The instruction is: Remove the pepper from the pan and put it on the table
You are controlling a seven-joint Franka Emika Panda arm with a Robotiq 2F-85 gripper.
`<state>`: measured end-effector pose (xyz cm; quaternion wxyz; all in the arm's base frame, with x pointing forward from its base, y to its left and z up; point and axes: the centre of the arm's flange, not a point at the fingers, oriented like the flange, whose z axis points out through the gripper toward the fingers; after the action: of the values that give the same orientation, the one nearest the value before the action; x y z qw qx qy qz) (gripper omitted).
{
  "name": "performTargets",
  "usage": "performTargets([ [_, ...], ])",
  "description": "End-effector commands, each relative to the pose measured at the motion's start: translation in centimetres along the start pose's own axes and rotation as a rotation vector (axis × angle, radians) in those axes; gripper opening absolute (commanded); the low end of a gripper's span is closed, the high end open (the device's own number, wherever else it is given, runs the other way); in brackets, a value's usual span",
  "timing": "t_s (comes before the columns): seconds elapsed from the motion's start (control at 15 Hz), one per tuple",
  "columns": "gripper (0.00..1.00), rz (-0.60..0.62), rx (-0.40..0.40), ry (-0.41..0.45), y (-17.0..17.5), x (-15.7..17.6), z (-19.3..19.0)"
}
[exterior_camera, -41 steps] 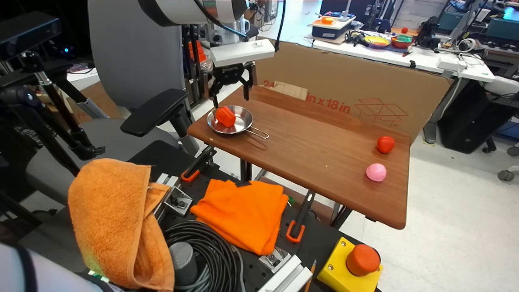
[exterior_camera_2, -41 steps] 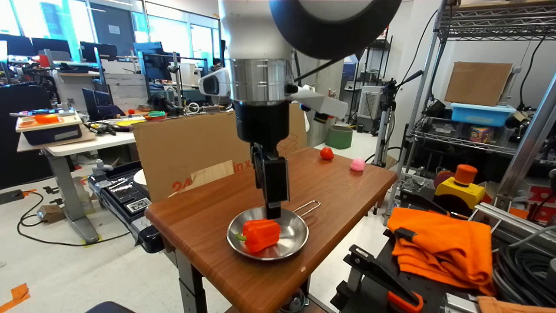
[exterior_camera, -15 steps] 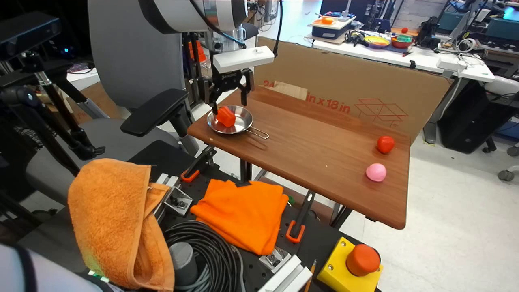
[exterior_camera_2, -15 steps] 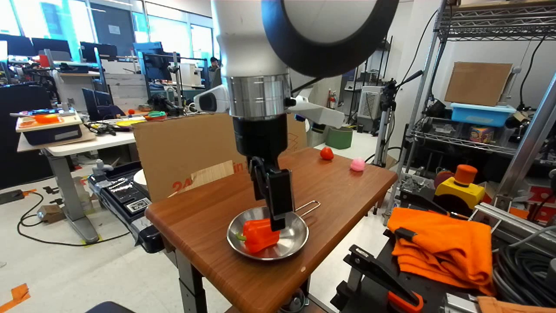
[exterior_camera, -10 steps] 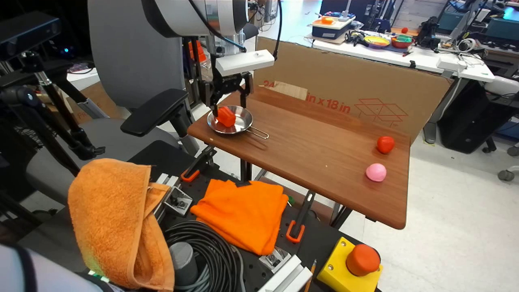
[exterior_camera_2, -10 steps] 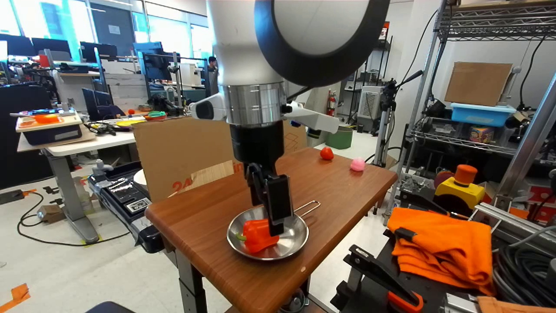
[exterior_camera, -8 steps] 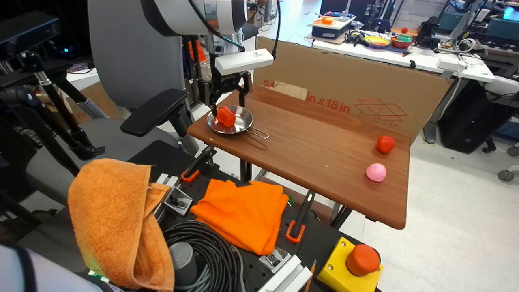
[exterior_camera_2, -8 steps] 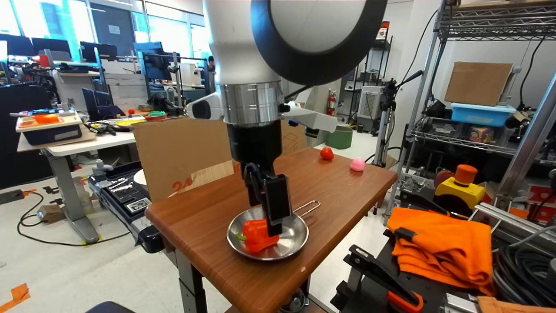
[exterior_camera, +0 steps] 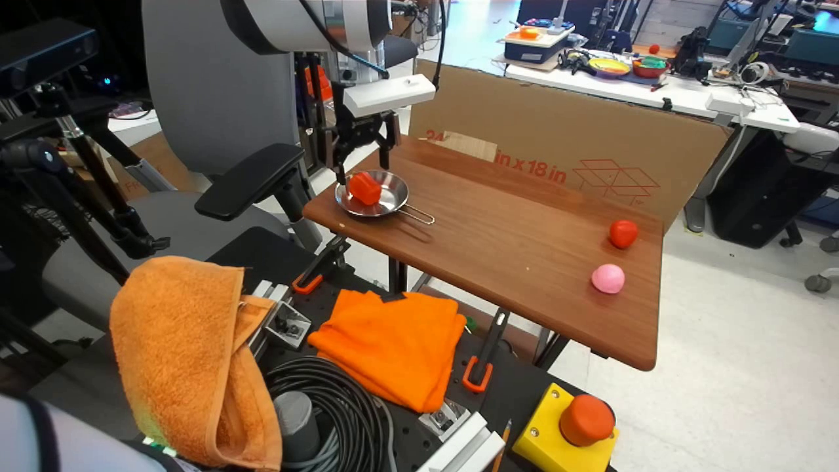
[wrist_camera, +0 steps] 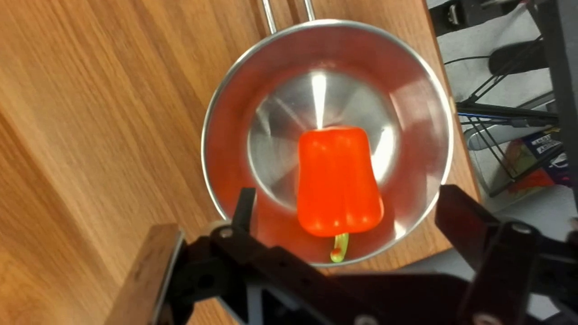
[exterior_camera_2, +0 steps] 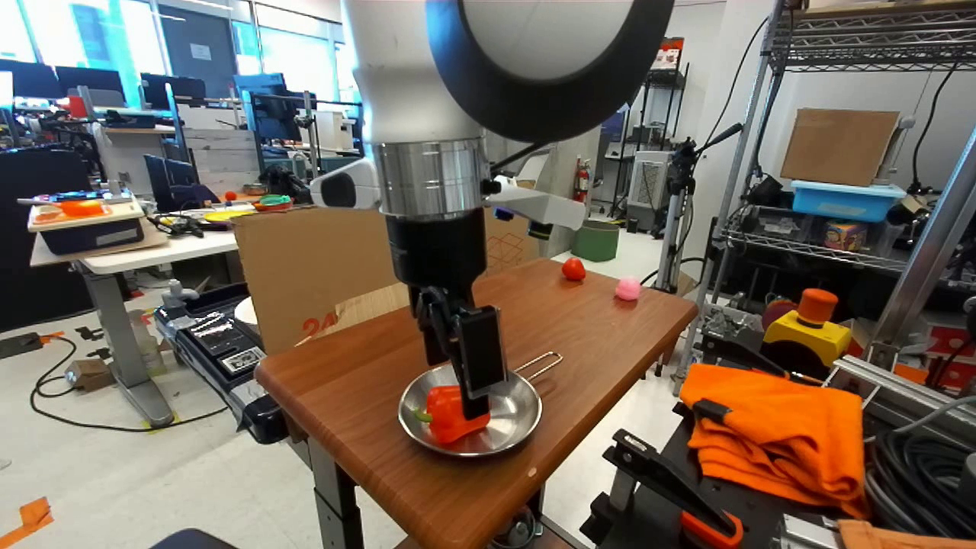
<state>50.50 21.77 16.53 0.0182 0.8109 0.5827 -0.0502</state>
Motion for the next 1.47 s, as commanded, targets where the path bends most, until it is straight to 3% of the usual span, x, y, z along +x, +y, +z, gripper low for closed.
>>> performTargets([
  [0.0, 1.00, -0.037, 0.018, -0.006, 0.42, 0.55, 0.27],
  [0.07, 1.00, -0.036, 0.018, -0.007, 0.42, 0.51, 0.32],
  [0.13, 0.94, -0.034, 0.021, -0.005, 0.45, 0.45, 0.39],
  [0.2, 0.76, -0.034, 0.021, -0.005, 0.44, 0.41, 0.44],
  [0.4, 0.60, -0.029, 0.024, -0.006, 0.50, 0.34, 0.59],
  [0.73, 0.23, -0.029, 0.023, -0.006, 0.54, 0.36, 0.56],
  [1.4, 0.19, -0.016, 0.007, -0.008, 0.26, 0.24, -0.20],
])
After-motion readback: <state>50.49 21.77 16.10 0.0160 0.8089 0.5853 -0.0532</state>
